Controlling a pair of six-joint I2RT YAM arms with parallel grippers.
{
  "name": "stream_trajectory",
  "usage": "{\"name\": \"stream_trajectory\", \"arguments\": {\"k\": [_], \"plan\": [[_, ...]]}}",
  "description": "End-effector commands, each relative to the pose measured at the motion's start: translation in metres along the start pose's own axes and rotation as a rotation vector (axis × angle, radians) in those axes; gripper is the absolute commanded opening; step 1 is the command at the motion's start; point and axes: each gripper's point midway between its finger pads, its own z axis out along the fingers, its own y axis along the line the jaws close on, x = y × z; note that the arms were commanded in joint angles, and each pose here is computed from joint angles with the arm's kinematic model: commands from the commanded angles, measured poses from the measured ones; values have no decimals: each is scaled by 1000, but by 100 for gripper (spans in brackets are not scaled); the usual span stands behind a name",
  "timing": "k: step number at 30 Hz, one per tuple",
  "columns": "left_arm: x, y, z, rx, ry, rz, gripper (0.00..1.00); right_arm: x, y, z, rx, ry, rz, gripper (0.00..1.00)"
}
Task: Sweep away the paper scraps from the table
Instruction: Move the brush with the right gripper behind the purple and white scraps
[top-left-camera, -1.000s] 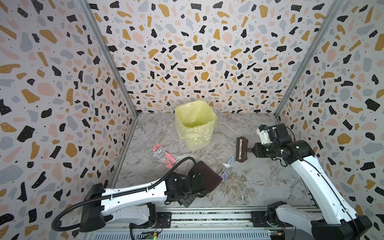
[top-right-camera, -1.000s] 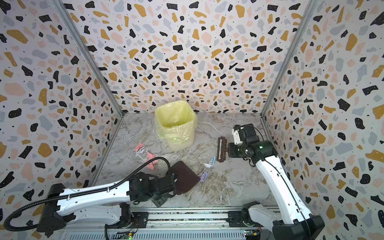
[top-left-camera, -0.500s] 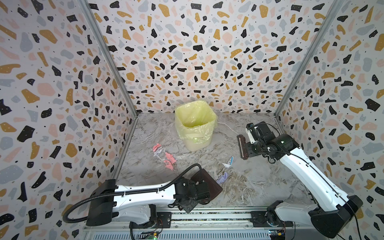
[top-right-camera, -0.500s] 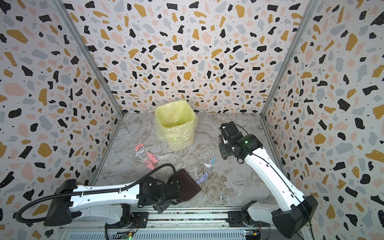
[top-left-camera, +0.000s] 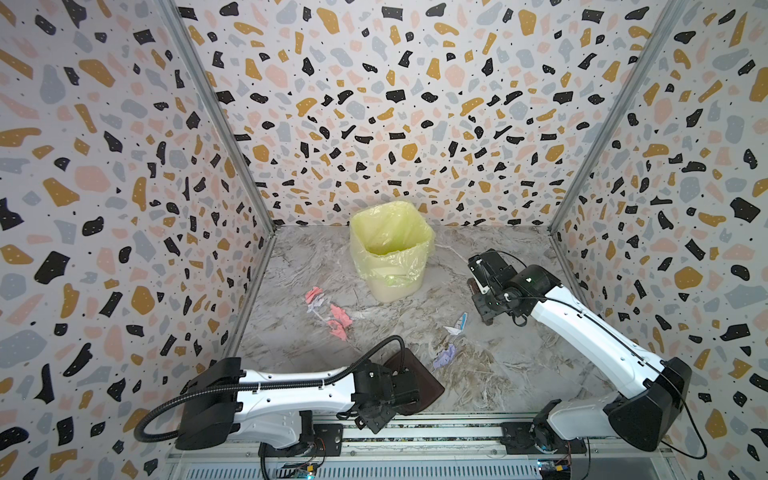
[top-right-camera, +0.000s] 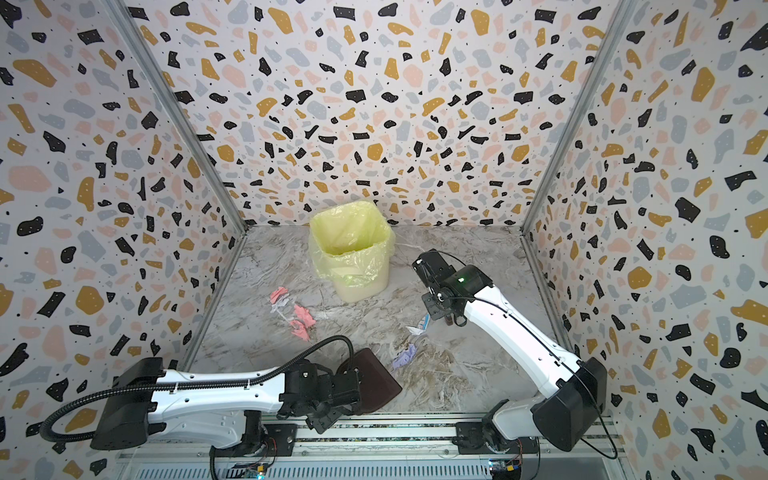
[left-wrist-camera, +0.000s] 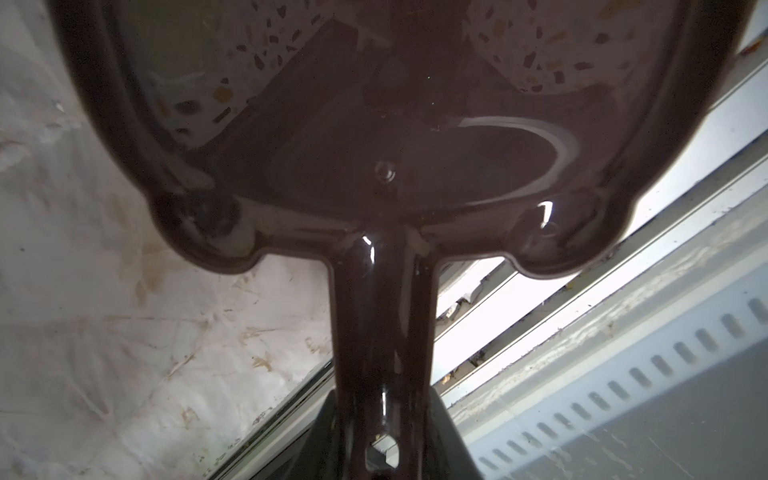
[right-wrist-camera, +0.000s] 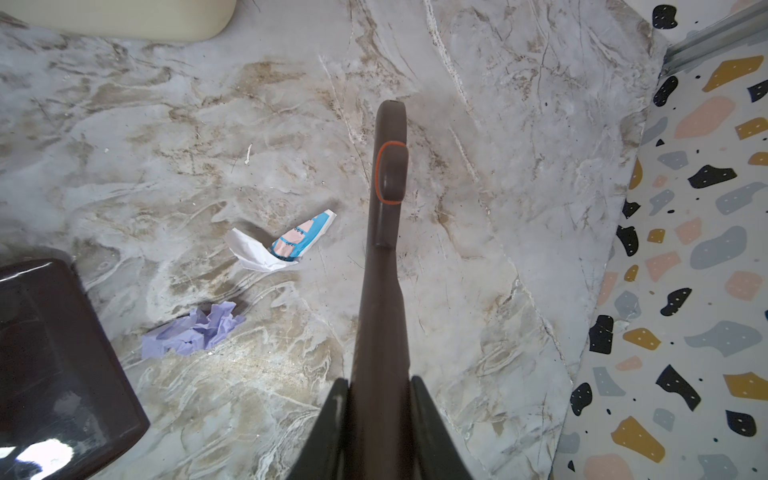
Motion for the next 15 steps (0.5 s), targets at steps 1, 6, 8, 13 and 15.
{"name": "stream_trajectory", "arguments": {"k": [1, 6, 8, 13, 15], "plan": [[-4, -5, 2, 15, -13, 1, 0, -8, -3, -12, 27, -28, -23, 0], [-10, -5, 5, 1, -17, 21, 0, -6, 10, -8, 11, -8, -65, 0], [-12, -6, 7, -4, -18, 28, 0, -4, 15, -6, 2, 3, -81, 0], [-16, -7, 11, -12, -16, 40, 0, 1, 26, -4, -6, 30, -128, 0], [-18, -7, 12, -13, -21, 42, 0, 3, 30, -4, -10, 40, -147, 0]]}}
